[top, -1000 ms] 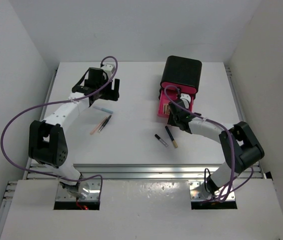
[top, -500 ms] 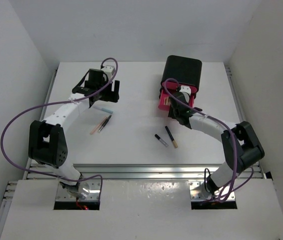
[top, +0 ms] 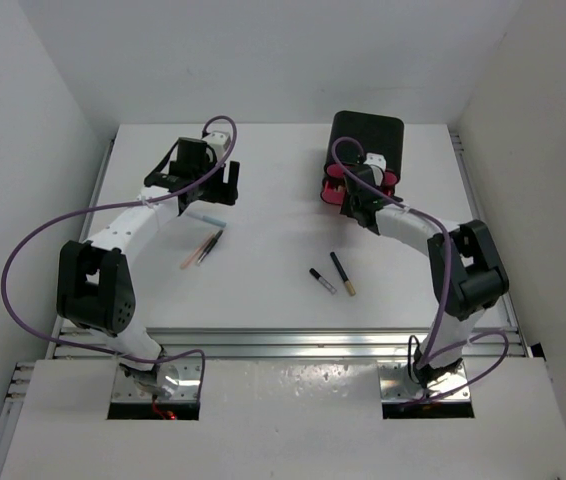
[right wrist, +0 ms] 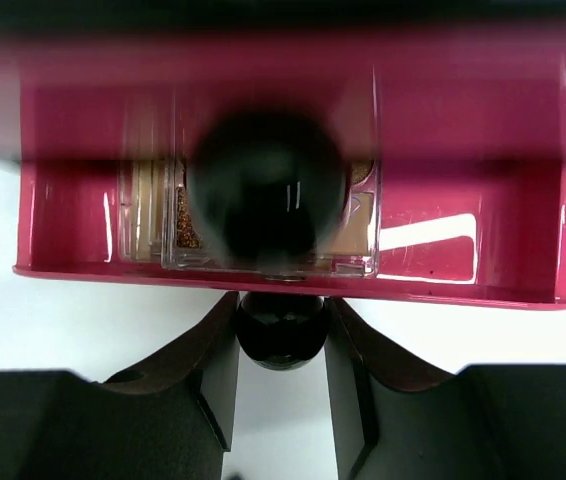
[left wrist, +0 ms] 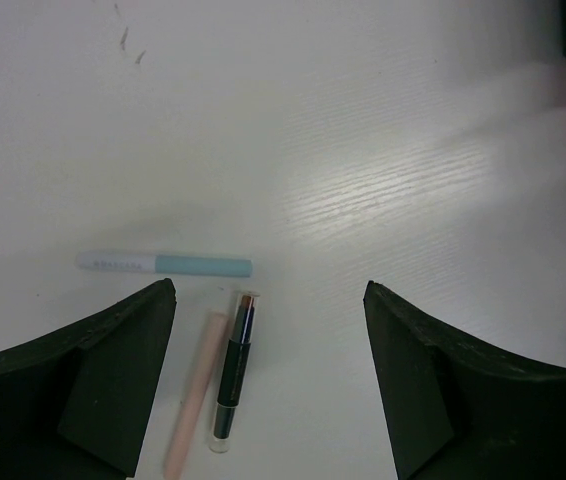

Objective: Organize the makeup

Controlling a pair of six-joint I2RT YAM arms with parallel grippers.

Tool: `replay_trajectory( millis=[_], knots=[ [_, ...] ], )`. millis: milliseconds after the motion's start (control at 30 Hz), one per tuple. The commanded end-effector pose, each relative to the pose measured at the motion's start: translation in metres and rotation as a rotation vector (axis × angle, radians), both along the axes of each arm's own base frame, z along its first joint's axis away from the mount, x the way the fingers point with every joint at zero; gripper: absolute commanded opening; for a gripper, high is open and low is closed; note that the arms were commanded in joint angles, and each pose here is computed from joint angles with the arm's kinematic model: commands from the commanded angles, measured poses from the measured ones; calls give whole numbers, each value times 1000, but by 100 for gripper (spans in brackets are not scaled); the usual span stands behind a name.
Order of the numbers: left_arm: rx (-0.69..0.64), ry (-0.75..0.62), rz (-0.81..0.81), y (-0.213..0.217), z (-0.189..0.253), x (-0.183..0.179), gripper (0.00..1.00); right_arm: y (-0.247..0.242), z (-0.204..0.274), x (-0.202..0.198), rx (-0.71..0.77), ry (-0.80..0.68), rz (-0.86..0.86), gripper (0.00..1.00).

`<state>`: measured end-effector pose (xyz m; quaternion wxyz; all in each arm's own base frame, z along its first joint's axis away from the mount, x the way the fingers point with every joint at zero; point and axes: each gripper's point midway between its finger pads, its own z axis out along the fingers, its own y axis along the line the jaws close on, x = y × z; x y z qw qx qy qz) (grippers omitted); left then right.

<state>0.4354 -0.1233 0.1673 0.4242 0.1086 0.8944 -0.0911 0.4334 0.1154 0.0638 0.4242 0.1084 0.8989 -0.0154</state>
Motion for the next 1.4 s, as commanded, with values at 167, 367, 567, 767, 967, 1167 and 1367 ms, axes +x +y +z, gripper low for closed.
replay_trajectory(
  millis=[167,367,567,767,967,1167,1367],
  knots=[
    [-19,-80,-6,1,26,4,82,1,46,69,5,-188,13,17],
    [-9,-73,-11,1,22,5,82,1,38,74,-20,-197,35,29],
    [-9,-73,-11,1,22,8,82,-2,26,60,-7,-172,27,46],
    [-7,-64,-11,0,18,8,82,3,3,35,28,-120,17,58],
    [-5,-55,-11,1,14,6,82,8,-6,32,-28,-129,7,61],
    [-5,-55,-11,1,14,4,82,-2,-19,46,-79,-117,-37,58],
    [-5,-56,-11,2,14,2,82,-6,-31,53,-53,-98,-74,54]
  ],
)
